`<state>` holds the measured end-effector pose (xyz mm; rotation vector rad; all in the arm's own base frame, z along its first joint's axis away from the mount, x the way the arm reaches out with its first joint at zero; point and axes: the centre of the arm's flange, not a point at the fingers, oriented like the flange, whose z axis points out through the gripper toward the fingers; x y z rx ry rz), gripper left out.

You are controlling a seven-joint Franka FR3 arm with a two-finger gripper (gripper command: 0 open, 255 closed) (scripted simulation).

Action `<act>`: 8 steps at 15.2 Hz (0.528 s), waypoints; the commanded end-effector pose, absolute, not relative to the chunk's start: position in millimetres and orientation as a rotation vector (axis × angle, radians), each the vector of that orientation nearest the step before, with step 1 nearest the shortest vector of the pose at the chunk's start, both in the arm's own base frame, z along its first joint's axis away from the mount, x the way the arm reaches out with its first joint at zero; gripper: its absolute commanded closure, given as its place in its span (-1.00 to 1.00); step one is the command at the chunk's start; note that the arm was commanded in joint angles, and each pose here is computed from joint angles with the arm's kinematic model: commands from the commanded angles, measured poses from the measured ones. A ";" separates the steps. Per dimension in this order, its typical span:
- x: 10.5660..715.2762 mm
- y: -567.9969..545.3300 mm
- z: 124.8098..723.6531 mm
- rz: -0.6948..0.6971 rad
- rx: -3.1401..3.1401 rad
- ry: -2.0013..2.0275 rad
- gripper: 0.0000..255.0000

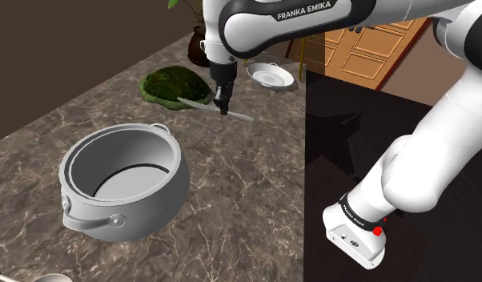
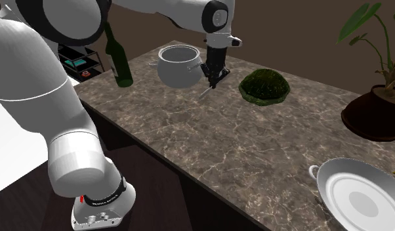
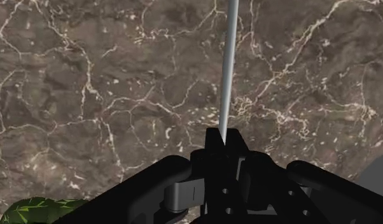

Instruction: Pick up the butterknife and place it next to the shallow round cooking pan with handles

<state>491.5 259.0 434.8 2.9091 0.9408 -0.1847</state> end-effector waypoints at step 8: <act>579.4 177.3 434.7 -0.185 2.909 0.942 1.00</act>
